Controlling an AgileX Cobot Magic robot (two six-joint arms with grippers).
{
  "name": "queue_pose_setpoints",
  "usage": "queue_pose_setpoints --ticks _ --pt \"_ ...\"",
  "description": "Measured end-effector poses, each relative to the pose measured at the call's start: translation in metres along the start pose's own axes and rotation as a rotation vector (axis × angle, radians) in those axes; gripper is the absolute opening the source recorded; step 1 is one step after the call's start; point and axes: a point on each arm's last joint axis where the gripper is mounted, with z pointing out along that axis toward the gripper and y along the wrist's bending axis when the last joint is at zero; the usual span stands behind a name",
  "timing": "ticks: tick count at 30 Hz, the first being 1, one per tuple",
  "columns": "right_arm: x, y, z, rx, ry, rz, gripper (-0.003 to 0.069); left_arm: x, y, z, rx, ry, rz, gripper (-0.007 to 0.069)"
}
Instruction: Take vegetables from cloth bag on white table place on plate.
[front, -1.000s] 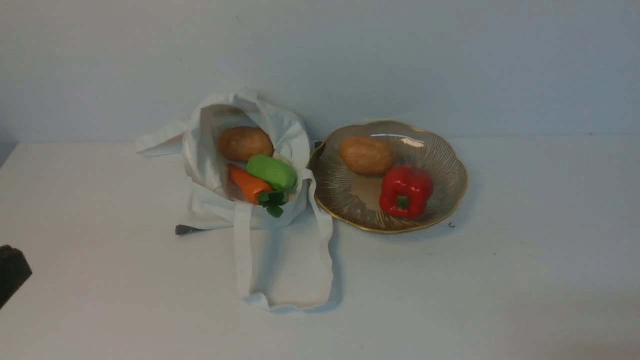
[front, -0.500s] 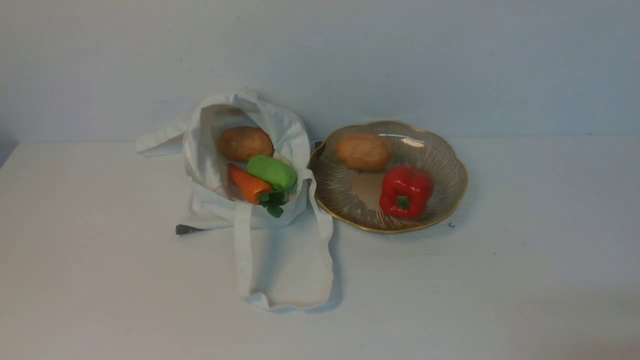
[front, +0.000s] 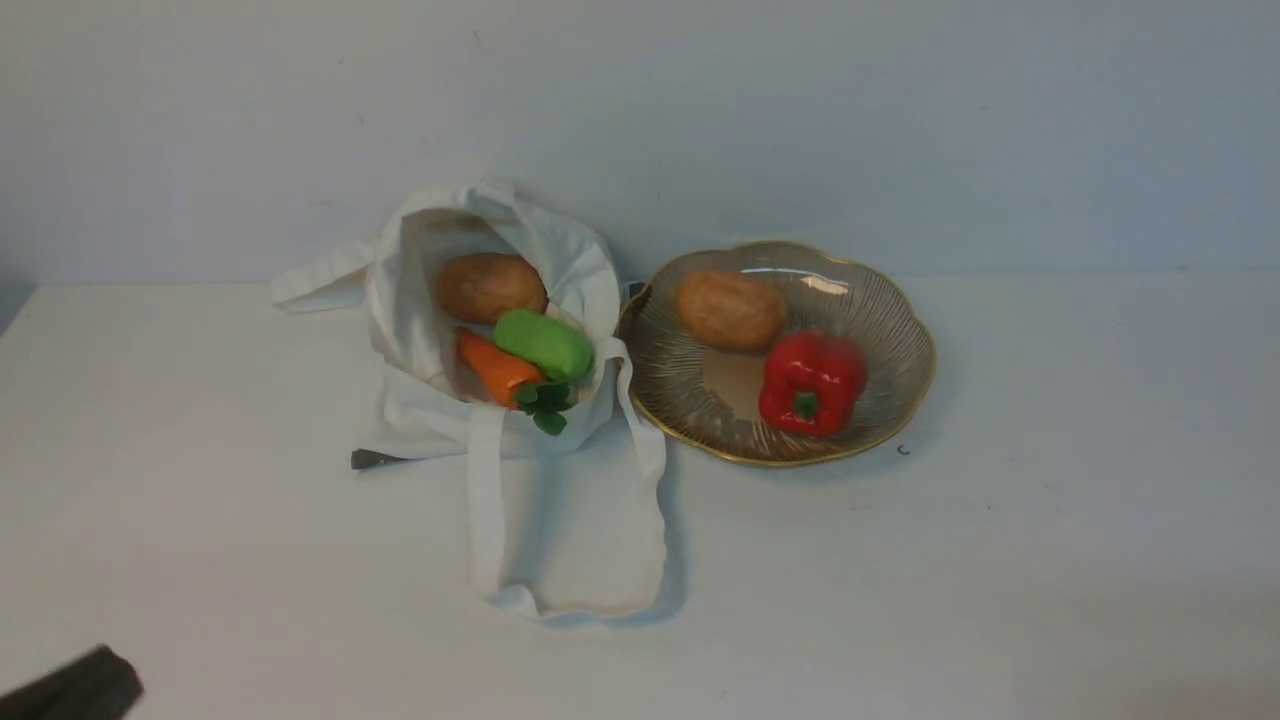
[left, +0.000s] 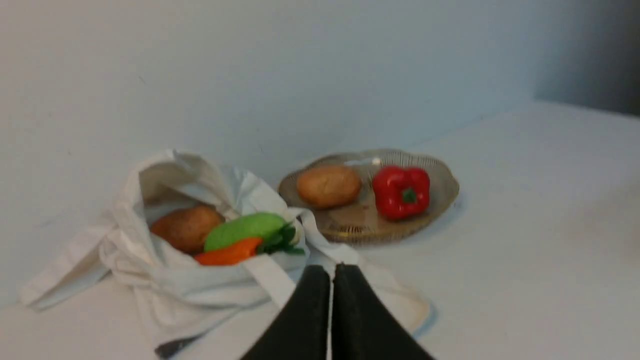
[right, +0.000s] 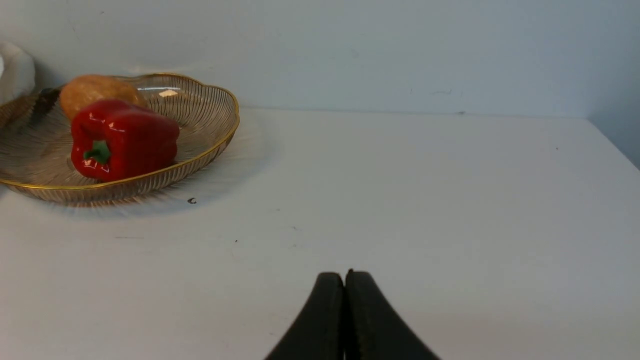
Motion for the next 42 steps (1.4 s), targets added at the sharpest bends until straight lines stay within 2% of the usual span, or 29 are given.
queue_pose_setpoints --ticks 2,6,13,18,22,42 --pt "0.0 0.0 0.0 0.0 0.0 0.0 -0.0015 0.009 -0.002 0.003 -0.015 0.029 0.026 -0.0005" --pt "0.0 0.0 0.0 0.0 0.0 0.0 -0.0015 0.016 0.0 0.005 -0.106 0.05 0.036 -0.0005" --pt "0.0 0.0 0.0 0.0 0.0 0.0 -0.0015 0.02 0.01 0.005 -0.346 0.065 -0.023 -0.0005" --pt "0.0 0.0 0.0 0.0 0.0 0.0 -0.0015 0.045 0.012 0.01 -0.417 0.132 -0.072 -0.0005" --pt "0.0 0.0 0.0 0.0 0.0 0.0 -0.0015 0.064 0.011 0.013 -0.426 0.188 -0.089 -0.0005" --pt "0.0 0.0 0.0 0.0 0.0 0.0 -0.0015 0.07 0.01 0.012 -0.418 0.244 -0.114 -0.0005"
